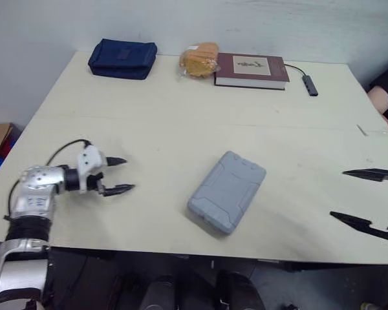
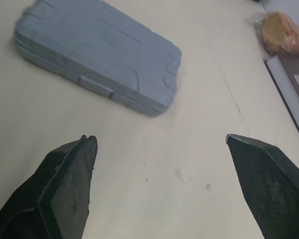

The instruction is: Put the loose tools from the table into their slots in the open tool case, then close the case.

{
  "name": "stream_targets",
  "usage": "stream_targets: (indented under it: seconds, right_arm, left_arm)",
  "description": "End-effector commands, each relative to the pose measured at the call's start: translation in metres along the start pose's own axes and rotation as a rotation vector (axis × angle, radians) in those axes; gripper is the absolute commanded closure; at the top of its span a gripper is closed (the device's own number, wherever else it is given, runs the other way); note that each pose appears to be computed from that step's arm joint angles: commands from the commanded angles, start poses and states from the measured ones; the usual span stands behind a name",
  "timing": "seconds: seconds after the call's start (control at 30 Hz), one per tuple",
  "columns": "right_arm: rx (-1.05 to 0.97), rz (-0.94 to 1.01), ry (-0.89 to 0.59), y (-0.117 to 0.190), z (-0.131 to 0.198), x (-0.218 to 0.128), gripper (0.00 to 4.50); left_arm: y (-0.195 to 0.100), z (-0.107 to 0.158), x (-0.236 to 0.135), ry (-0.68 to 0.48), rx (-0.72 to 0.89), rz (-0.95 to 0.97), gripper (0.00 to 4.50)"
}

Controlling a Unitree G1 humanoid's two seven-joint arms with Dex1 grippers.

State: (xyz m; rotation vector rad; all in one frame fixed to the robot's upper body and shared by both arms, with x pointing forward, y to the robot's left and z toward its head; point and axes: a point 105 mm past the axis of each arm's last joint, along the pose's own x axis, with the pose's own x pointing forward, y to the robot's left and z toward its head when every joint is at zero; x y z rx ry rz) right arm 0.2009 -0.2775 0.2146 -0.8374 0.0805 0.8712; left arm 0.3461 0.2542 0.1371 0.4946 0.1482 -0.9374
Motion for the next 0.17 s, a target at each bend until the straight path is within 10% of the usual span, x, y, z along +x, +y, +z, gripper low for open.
stream_targets:
  seconds: [0.03,0.17]
  right_arm:
    - [-0.029,0.047,0.043,0.0071,-0.0055,-0.0057,0.04]
    - [-0.022,-0.008,-0.002,0.0006,-0.0031,0.0029,0.04]
  left_arm:
    - [0.0019,0.0080,-0.0008,-0.031,0.017,0.027,0.00]
    - [-0.0019,0.0151,0.0000,-0.081,0.043,0.016,0.00]
